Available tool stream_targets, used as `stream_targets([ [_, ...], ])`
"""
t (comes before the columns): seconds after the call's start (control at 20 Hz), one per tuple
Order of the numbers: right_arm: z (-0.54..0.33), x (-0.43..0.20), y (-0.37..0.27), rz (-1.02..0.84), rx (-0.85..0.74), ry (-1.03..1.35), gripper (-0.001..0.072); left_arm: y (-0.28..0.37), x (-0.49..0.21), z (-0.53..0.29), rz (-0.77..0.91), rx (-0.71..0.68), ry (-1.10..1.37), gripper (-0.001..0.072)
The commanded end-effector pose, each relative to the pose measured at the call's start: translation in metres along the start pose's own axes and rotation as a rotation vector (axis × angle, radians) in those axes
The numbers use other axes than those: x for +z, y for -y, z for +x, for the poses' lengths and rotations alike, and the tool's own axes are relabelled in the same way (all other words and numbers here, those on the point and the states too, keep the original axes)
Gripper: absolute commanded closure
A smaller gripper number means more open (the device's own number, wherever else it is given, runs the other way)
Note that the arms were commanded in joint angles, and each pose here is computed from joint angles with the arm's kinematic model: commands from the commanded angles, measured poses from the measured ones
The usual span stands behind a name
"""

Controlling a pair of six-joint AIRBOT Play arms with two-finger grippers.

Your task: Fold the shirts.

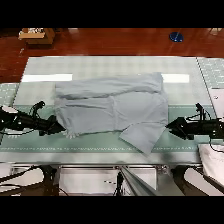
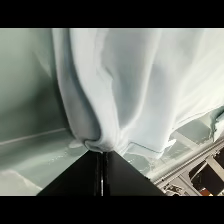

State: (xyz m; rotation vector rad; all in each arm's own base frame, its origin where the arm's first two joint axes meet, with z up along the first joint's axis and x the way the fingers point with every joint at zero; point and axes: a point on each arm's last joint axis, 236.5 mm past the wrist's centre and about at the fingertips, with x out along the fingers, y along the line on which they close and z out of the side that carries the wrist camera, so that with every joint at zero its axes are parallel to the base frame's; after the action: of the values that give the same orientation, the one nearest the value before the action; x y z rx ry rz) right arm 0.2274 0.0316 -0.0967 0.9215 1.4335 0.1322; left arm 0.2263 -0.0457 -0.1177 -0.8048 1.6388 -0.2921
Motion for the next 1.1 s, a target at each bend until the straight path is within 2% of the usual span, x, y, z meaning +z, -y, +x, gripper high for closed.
stream_targets([
  [0.0,0.019,-0.007,-0.007,-0.019,0.002,0.002,0.0237,-0.002,0.004,-0.003,-0.004,-0.009,0.019,0.0687],
  [0.05,0.027,-0.007,-0.013,-0.051,-0.017,0.002,0.0256,-0.002,0.004,-0.003,-0.004,-0.009,0.019,0.0687],
  [0.2,0.042,-0.002,-0.034,-0.107,-0.026,0.035,0.0656,0.0,0.004,-0.005,0.0,-0.011,0.017,0.0687],
  [0.25,0.039,0.003,-0.043,-0.131,-0.015,0.041,0.0687,0.002,0.006,-0.008,0.013,-0.015,0.017,0.0687],
  [0.4,0.011,0.02,-0.08,-0.285,0.019,0.047,0.0688,0.019,0.019,-0.03,0.094,-0.022,0.042,0.0687],
  [0.55,-0.039,0.065,-0.142,-0.405,0.082,0.22,0.0689,0.053,0.049,-0.072,0.19,-0.038,0.169,0.0687],
  [0.75,-0.084,0.128,-0.192,-0.412,0.153,0.472,0.069,0.113,0.094,-0.121,0.27,-0.148,0.368,0.0688],
  [1.05,-0.068,0.207,-0.214,-0.393,0.156,0.554,0.069,0.126,0.162,-0.136,0.244,-0.097,0.58,0.0688],
])
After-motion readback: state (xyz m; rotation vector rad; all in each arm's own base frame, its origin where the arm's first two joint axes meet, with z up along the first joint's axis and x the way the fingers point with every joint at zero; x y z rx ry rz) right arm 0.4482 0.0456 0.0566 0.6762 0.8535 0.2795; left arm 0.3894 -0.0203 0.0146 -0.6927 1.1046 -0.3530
